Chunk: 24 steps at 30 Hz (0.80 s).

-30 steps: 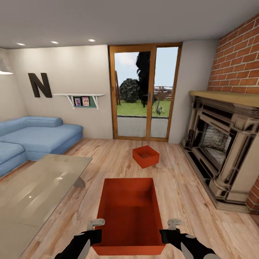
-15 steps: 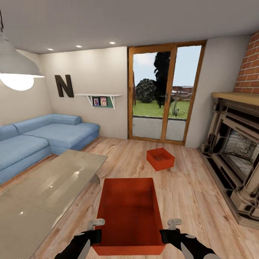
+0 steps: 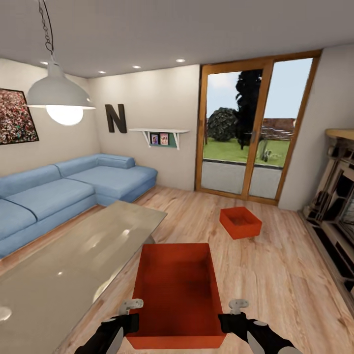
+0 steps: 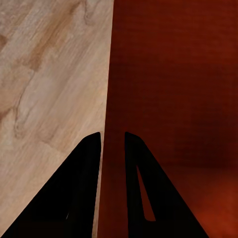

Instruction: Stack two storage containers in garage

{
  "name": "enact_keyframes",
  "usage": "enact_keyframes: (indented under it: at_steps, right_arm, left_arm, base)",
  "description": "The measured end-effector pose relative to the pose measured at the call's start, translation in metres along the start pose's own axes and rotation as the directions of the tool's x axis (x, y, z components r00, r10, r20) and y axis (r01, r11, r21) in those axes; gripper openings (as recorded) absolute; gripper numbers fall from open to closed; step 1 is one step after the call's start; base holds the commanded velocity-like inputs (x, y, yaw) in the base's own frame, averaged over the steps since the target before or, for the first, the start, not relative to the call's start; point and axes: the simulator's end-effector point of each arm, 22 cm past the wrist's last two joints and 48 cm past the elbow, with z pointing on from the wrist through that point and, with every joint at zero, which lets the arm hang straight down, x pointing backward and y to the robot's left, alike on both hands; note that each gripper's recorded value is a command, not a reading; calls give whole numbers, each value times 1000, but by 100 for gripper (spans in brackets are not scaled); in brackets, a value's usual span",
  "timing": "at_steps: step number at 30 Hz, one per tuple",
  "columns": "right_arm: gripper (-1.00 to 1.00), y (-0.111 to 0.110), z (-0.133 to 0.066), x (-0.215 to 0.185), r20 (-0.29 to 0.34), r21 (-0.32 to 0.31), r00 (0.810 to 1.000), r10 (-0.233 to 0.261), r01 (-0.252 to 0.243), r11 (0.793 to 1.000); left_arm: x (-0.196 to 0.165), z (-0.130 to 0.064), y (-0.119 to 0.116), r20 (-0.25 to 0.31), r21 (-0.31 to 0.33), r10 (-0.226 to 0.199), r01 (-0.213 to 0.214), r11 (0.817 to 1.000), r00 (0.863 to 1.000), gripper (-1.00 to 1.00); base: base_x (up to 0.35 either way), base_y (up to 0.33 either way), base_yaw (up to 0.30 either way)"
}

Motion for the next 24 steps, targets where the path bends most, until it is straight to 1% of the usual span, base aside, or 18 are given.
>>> enact_keyframes:
  at_steps: [24]
  right_arm:
    - [-100,6,-22,-11,-1,0,1000,0,0,1000]
  left_arm:
    - [-8,-24,-2,-2,0,0,0,1000,1000,-100]
  base:
    - [0,0,299]
